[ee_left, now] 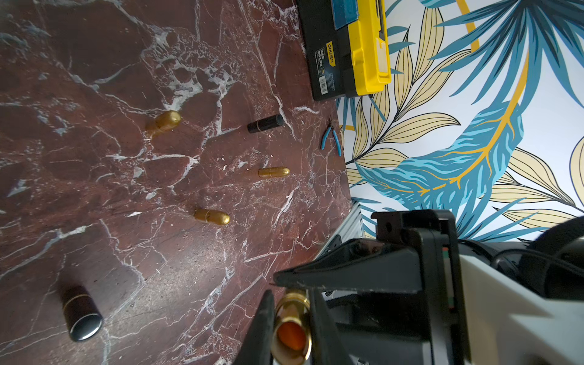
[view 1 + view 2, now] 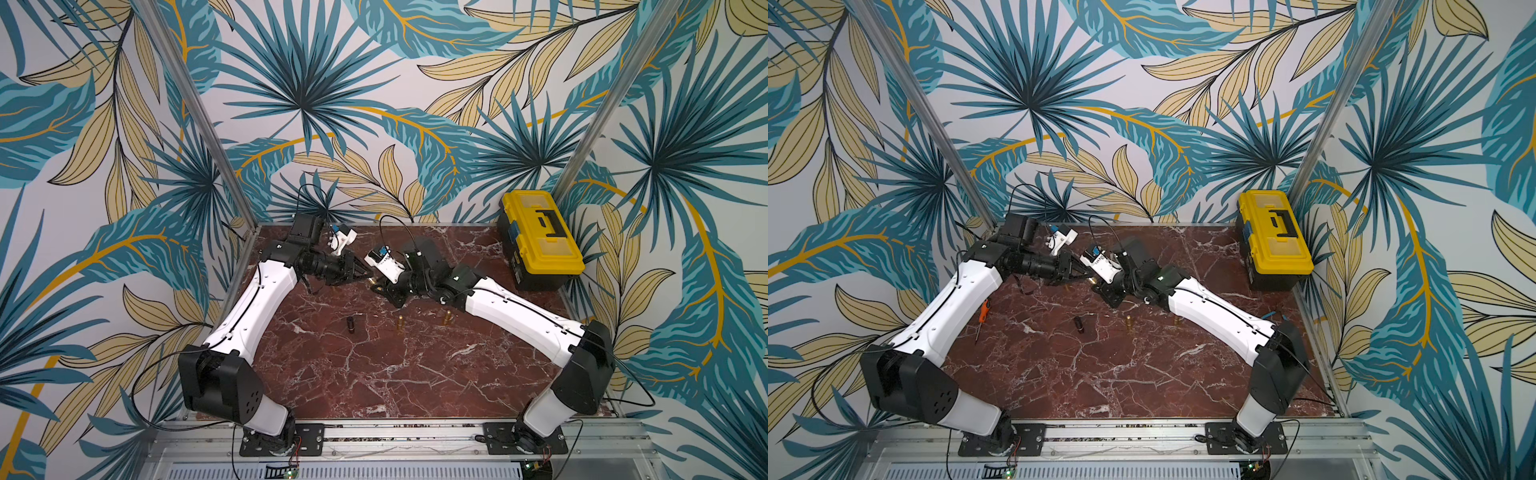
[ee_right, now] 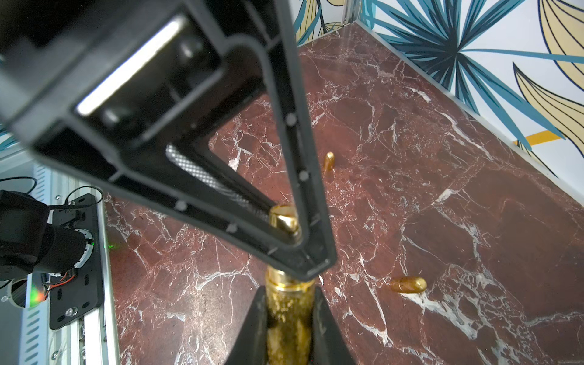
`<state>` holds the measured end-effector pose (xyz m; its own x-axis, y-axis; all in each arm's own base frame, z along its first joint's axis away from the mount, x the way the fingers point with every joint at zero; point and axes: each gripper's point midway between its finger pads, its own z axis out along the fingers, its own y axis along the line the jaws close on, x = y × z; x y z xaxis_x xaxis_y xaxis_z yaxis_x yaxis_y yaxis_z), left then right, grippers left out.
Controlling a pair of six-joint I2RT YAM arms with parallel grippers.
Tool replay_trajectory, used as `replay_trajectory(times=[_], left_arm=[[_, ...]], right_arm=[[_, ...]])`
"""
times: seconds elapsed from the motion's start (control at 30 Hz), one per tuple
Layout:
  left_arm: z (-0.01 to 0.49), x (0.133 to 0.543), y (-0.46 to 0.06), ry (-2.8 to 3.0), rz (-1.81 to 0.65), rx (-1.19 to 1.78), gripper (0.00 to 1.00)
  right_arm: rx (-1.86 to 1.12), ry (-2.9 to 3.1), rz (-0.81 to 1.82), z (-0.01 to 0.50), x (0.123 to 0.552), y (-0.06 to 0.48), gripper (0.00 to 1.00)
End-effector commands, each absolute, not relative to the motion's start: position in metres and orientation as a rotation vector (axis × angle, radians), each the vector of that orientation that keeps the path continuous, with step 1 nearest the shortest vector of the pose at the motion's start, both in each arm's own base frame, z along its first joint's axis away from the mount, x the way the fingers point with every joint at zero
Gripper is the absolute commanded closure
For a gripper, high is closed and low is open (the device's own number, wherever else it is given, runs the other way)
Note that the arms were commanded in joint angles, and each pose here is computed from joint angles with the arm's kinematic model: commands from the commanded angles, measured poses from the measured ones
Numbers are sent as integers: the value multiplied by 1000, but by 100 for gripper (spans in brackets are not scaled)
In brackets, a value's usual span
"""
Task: Open the lipstick cap
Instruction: Place the lipstick at the center of the board.
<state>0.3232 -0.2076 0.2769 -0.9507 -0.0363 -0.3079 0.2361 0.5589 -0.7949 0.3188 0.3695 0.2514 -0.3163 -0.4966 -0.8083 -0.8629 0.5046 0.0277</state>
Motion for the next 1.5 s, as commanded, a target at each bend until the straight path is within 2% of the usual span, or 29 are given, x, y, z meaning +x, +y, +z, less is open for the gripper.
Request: replay_trajectory(times=[0.0, 0.1, 0.37, 0.77, 1.0, 1.17, 1.47], left_arm=[[274, 323, -207, 2506, -1313, 188, 98], [271, 327, -204, 2513, -1273, 172, 98], [271, 357, -186, 2509, -1095, 96, 97], [221, 427, -160, 2568, -416, 117, 96], [183, 456, -164, 2617, -284, 138, 97], [156, 472, -165, 2620, -181, 148, 97], [119, 478, -166, 2578, -158, 149, 97]], right_arm=[[-1114, 1985, 576, 250, 321, 370, 63], [-1106, 1990, 571, 250, 321, 368, 54], [-1061, 1993, 490, 251, 322, 351, 49], [-924, 1953, 366, 271, 318, 311, 49], [-870, 1940, 301, 272, 317, 293, 49], [-861, 1949, 333, 266, 319, 299, 49], [-851, 1959, 333, 261, 318, 297, 49]])
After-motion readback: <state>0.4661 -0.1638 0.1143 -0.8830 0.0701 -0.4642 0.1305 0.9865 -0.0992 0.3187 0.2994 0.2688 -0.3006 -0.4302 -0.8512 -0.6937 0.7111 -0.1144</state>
